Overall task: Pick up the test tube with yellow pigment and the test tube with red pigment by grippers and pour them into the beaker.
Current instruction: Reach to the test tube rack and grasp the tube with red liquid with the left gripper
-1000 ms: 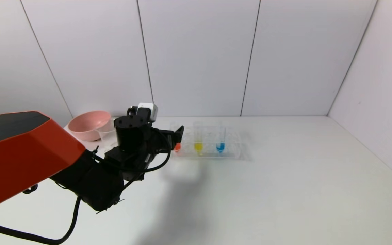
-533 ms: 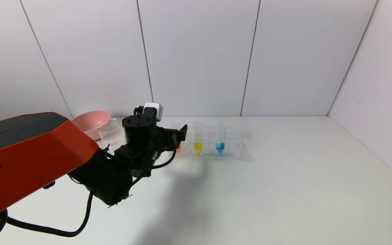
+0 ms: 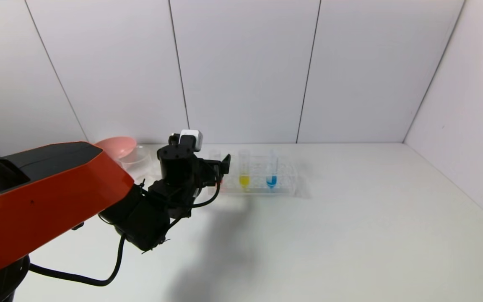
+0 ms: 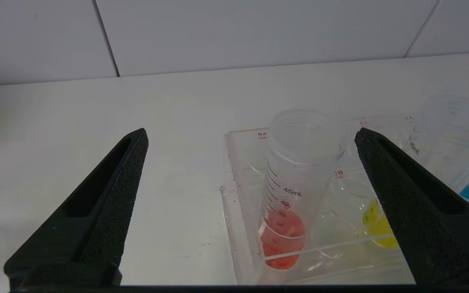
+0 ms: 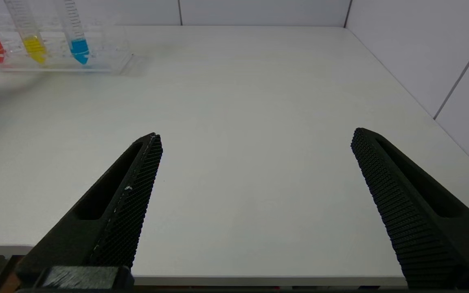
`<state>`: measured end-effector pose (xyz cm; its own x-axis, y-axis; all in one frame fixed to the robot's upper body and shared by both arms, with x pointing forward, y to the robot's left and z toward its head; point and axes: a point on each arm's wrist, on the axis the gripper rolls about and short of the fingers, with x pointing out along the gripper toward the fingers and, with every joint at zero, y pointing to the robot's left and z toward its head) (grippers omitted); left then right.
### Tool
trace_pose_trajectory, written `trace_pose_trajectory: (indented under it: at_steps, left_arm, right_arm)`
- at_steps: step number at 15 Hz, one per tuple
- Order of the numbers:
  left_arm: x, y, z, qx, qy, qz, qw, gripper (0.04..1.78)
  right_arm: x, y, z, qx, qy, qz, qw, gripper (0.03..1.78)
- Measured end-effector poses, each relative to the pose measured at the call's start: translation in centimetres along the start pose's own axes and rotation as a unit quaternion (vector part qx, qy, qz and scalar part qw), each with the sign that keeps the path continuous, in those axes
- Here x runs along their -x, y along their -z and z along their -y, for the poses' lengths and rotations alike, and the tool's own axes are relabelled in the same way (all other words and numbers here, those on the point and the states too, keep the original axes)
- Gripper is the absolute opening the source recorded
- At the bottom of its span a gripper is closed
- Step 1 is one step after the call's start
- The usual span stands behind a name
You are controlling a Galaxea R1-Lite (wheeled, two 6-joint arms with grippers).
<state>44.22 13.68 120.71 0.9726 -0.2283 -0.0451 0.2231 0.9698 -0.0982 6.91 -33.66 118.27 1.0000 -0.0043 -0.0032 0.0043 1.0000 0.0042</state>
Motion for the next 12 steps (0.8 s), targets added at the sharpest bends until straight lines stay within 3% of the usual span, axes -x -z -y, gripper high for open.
trace_pose_trajectory:
  at_steps: [12]
  left_arm:
    - [-0.9,1.3,0.1,-0.008,-0.002,-0.003,1.000,1.78]
  right_arm:
    - [0.0,0.0,0.0,0.000,0.000,0.000,1.0000,1.70]
